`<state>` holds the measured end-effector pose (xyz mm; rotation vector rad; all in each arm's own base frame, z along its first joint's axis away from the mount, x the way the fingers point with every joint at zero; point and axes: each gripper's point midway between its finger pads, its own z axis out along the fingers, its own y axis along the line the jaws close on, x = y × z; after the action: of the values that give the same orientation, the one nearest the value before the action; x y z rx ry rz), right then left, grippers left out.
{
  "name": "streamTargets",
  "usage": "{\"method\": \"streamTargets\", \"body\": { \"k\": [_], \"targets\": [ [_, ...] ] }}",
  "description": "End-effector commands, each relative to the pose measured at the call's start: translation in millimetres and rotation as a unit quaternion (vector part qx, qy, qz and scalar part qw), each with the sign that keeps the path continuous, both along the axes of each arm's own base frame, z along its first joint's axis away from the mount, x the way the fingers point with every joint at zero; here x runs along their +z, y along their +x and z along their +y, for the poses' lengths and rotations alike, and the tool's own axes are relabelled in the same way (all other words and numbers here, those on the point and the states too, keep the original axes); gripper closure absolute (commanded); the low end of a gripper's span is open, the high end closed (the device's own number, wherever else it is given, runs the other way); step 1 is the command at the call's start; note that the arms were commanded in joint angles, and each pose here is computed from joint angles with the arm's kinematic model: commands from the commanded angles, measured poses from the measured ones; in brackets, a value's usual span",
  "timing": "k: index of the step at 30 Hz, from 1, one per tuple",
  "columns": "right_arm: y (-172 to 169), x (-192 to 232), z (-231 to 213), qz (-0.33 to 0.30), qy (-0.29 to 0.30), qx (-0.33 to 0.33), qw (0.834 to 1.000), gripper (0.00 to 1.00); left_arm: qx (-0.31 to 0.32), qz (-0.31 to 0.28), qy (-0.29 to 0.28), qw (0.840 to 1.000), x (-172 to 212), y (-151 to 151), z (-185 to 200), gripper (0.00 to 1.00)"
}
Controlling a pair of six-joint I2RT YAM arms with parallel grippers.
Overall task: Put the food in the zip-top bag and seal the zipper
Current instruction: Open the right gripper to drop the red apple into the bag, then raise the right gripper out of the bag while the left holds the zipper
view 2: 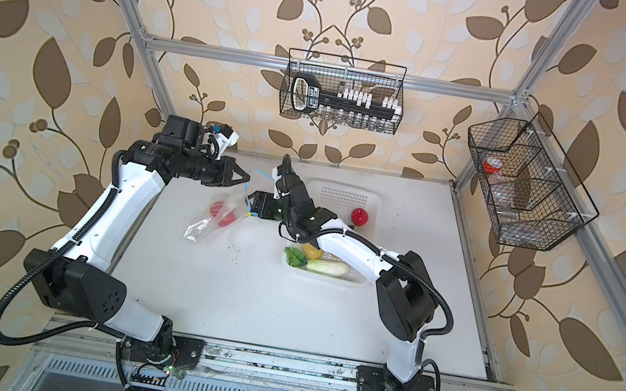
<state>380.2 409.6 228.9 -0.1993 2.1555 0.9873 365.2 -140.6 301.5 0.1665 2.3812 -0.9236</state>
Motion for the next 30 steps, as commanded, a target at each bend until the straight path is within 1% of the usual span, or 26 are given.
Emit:
{"method": "streamTargets", "body": {
  "k": [1, 7, 8, 11, 12, 13, 14, 20, 23, 25, 26, 30],
  "targets": [
    [-6.3, 22.4, -8.6, -0.013, 0.03, 0.0, 0.999, 0.18, -0.011, -0.039, 0.006, 0.999, 11.6, -3.6, -2.5, 1.0],
    [-12.9, 29.7, -25.7, -0.019, 0.031, -0.011, 0.999, 0.14, -0.011, -0.034, 0.022, 0.999, -0.1, -4.5, 0.5, 1.0],
    [-13.5, 30.4, -28.6, -0.02, 0.031, -0.013, 0.999, 0.12, -0.011, -0.034, 0.022, 0.999, -0.7, -5.2, 0.6, 1.0],
    [-14.6, 34.6, -35.8, -0.022, 0.035, -0.017, 0.999, 0.12, -0.012, -0.028, 0.024, 0.999, -4.9, -5.9, 0.9, 1.0],
    [-15.3, 36.7, -37.5, -0.022, 0.037, -0.018, 0.999, 0.09, -0.012, -0.028, 0.024, 0.999, -5.3, -6.2, 1.0, 1.0],
    [-15.8, 38.2, -39.4, -0.023, 0.04, -0.02, 0.999, 0.09, -0.012, -0.027, 0.025, 0.999, -6.6, -6.1, 1.2, 1.0],
    [-16.2, 40.1, -40.1, -0.025, 0.042, -0.02, 0.999, 0.09, -0.01, -0.041, 0.023, 0.999, 3.9, -12.4, 2.0, 1.0],
    [-13.9, 43.4, -37.9, -0.023, 0.051, -0.027, 0.998, 0.08, -0.012, -0.051, 0.021, 0.998, 10.5, -18.3, 0.9, 1.0],
    [-10.5, 41.4, -35.7, -0.021, 0.047, -0.037, 0.998, 0.13, -0.011, -0.058, 0.02, 0.998, 16.6, -20.4, 0.9, 1.0],
    [-8.8, 38.3, -33.5, -0.018, 0.042, -0.04, 0.998, 0.25, -0.01, -0.062, 0.02, 0.998, 20.2, -20.8, 0.9, 1.0],
    [-8.7, 36.4, -32.6, -0.017, 0.041, -0.039, 0.998, 0.28, -0.01, -0.064, 0.02, 0.998, 22.1, -21.0, 0.9, 1.0],
    [-6.9, 35.7, -32.8, -0.015, 0.043, -0.047, 0.998, 0.35, -0.01, -0.073, 0.025, 0.997, 27.1, -19.8, 1.6, 1.0]
  ]
}}
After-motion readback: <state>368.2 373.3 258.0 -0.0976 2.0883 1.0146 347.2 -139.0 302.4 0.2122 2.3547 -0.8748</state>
